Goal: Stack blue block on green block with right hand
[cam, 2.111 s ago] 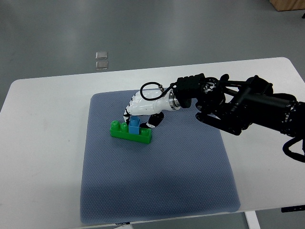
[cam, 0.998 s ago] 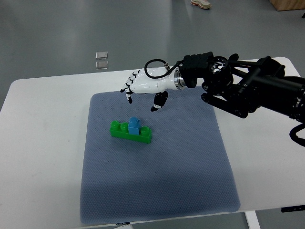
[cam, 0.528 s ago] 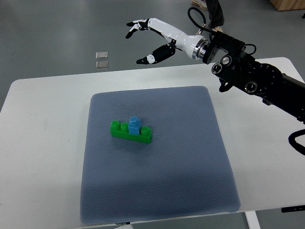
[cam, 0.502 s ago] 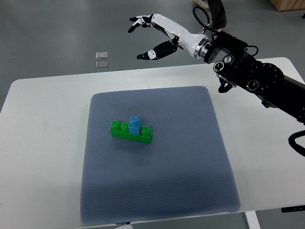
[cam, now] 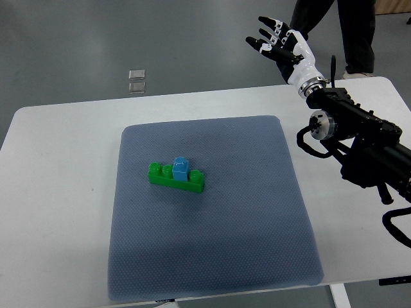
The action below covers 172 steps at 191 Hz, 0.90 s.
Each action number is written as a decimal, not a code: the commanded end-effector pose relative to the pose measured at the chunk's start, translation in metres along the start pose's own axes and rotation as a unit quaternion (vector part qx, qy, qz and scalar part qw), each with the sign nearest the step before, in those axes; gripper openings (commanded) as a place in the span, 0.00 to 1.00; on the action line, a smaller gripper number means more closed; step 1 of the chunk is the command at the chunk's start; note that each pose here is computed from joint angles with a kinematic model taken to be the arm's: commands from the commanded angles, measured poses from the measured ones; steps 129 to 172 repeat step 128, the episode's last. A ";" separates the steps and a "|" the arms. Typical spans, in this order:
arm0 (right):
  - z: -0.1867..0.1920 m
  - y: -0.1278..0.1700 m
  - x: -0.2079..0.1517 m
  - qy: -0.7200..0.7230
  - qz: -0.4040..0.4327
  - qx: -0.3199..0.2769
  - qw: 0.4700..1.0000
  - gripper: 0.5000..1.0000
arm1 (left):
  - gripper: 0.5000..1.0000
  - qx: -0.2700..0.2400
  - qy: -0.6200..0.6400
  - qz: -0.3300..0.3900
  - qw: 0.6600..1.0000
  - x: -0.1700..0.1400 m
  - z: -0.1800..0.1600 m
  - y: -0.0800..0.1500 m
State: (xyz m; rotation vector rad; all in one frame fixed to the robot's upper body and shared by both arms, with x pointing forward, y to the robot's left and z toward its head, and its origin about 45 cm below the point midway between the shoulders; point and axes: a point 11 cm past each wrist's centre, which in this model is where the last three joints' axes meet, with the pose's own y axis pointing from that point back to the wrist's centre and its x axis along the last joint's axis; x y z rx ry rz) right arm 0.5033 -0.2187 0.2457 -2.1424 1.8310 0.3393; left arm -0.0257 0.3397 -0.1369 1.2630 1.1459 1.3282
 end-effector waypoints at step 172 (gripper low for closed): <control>0.035 0.014 0.009 -0.147 0.071 -0.031 0.986 0.83 | 1.00 0.000 0.000 0.000 1.000 0.000 0.000 0.000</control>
